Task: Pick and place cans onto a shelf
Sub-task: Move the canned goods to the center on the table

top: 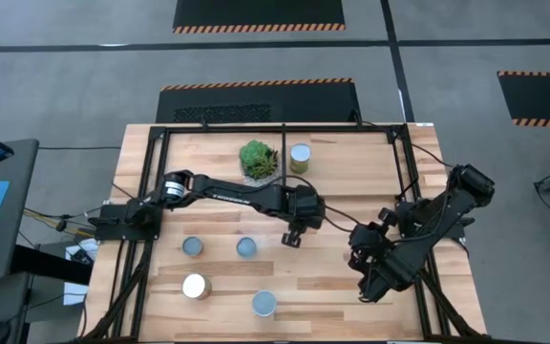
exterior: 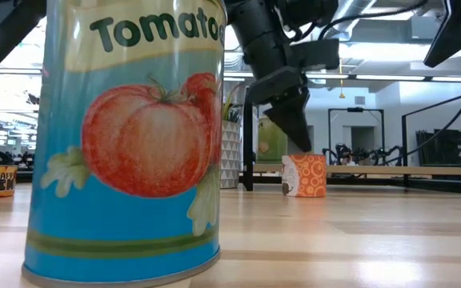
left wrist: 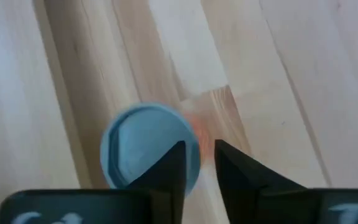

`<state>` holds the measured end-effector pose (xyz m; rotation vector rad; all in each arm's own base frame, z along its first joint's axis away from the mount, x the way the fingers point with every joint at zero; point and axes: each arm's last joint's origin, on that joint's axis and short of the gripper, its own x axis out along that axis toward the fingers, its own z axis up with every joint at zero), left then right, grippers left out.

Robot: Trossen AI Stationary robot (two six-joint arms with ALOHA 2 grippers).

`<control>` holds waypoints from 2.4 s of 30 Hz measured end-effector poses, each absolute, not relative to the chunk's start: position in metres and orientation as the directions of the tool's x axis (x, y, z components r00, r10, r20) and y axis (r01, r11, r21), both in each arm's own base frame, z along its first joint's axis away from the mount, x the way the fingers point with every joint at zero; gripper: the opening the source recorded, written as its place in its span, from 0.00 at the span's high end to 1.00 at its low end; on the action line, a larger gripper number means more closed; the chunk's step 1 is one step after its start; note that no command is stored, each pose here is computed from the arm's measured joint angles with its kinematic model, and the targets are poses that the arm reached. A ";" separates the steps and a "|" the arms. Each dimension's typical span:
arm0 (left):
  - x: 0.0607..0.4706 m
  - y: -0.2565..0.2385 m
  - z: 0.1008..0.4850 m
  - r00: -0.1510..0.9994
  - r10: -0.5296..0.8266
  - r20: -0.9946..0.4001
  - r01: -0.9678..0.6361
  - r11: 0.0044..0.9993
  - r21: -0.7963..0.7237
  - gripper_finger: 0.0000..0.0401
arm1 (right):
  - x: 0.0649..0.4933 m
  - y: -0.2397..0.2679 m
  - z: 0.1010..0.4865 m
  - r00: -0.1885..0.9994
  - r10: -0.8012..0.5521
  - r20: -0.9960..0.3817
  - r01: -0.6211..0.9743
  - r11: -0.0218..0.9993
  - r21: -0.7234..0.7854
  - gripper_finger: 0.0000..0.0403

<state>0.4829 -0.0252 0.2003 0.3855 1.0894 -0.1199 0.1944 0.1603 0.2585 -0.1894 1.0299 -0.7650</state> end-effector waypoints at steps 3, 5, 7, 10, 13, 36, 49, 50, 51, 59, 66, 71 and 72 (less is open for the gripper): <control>0.483 -0.025 0.202 0.470 0.092 -0.878 0.275 0.930 0.245 0.73 | 0.194 0.160 0.259 0.286 -0.653 -0.702 0.484 0.730 -0.482 0.77; 0.480 -0.025 0.204 0.450 0.108 -0.887 0.274 0.928 0.252 0.70 | 0.194 0.160 0.259 0.286 -0.652 -0.702 0.483 0.731 -0.482 0.77; 0.476 -0.024 0.213 0.418 0.152 -0.895 0.267 0.922 0.281 0.67 | 0.194 0.161 0.259 0.288 -0.651 -0.702 0.481 0.733 -0.482 0.77; 0.460 -0.025 0.233 0.310 0.245 -0.919 0.232 0.918 0.323 0.66 | 0.192 0.163 0.259 0.294 -0.649 -0.702 0.474 0.737 -0.482 0.77; 0.446 -0.029 0.250 0.219 0.304 -0.927 0.183 0.921 0.345 0.66 | 0.191 0.165 0.258 0.303 -0.643 -0.704 0.468 0.743 -0.477 0.77; 0.216 -0.097 0.293 0.099 0.245 -0.965 -0.346 0.917 0.197 0.65 | 0.200 0.150 0.232 0.331 -0.695 -0.638 0.613 0.673 -0.415 0.77; 0.160 -0.149 0.213 -0.252 -0.238 -0.938 -0.519 0.851 -0.077 0.74 | 0.227 0.117 0.230 0.245 -0.719 -0.650 0.624 0.630 -0.462 0.77; 0.162 -0.156 0.210 -0.232 -0.276 -0.933 -0.514 0.849 -0.123 0.76 | 0.227 0.117 0.230 0.245 -0.718 -0.651 0.621 0.632 -0.464 0.77; 0.165 -0.163 0.207 -0.195 -0.316 -0.929 -0.507 0.843 -0.181 0.78 | 0.228 0.117 0.230 0.247 -0.717 -0.651 0.617 0.635 -0.465 0.77; 0.197 -0.176 0.184 0.155 -0.184 -0.971 -0.483 0.843 -0.236 0.99 | 0.226 0.116 0.230 0.235 -0.727 -0.645 0.602 0.630 -0.491 0.77; 0.230 -0.168 0.195 0.219 -0.126 -0.968 -0.364 0.909 -0.201 1.00 | 0.224 0.112 0.231 0.207 -0.743 -0.636 0.592 0.613 -0.523 0.77; 0.200 -0.165 0.201 -0.003 0.013 -1.000 -0.430 0.903 0.013 1.00 | 0.224 0.111 0.231 0.205 -0.744 -0.636 0.592 0.612 -0.525 0.77; 0.194 -0.163 0.201 -0.051 0.059 -0.997 -0.448 0.891 0.076 1.00 | 0.224 0.111 0.231 0.206 -0.744 -0.636 0.593 0.612 -0.524 0.77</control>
